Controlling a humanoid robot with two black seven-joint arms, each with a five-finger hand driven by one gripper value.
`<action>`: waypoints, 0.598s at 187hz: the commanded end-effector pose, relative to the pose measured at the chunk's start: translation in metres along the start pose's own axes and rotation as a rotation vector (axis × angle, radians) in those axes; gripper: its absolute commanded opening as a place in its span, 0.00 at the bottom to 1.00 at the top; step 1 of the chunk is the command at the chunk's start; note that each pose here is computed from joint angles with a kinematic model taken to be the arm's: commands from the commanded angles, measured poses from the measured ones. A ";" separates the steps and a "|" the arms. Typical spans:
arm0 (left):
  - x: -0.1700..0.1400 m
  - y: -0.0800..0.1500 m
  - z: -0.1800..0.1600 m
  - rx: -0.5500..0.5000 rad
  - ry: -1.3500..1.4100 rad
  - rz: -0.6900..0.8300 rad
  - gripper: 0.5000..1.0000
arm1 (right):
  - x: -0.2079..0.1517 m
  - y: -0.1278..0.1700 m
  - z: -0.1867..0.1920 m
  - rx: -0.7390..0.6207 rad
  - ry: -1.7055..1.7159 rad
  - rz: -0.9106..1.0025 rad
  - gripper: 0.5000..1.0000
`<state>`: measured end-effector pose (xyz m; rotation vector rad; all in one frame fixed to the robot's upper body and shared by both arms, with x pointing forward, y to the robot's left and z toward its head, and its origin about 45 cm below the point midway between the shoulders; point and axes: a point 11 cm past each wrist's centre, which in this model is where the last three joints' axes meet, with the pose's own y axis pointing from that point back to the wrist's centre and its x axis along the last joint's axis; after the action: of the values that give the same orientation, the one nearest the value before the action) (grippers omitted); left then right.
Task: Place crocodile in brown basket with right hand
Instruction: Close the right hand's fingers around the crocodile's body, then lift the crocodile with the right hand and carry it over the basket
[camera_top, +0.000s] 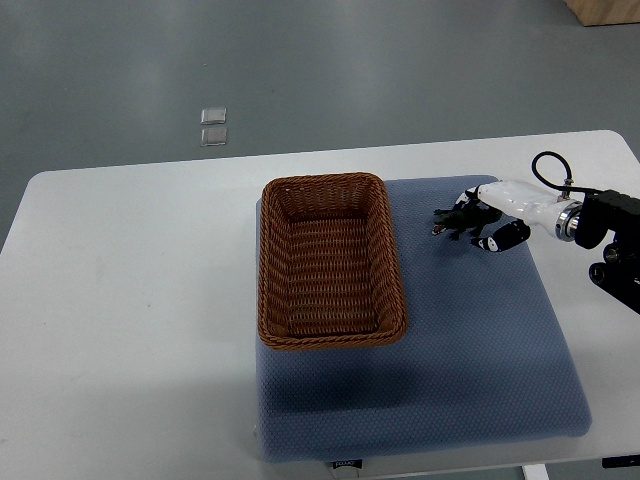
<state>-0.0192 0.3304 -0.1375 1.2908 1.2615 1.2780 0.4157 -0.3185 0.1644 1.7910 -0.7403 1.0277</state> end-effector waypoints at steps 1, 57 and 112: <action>0.001 0.000 0.000 0.000 0.000 0.002 1.00 | 0.010 -0.002 -0.005 0.018 0.004 0.024 0.00; 0.000 0.000 0.000 0.000 0.000 0.000 1.00 | 0.053 -0.012 -0.036 0.108 0.038 0.101 0.00; 0.000 0.000 0.000 0.000 0.000 0.000 1.00 | 0.090 -0.025 -0.093 0.254 0.078 0.162 0.00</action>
<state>-0.0193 0.3304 -0.1375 1.2909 1.2615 1.2780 0.4480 -0.2511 0.2467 1.8710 -0.7628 1.2988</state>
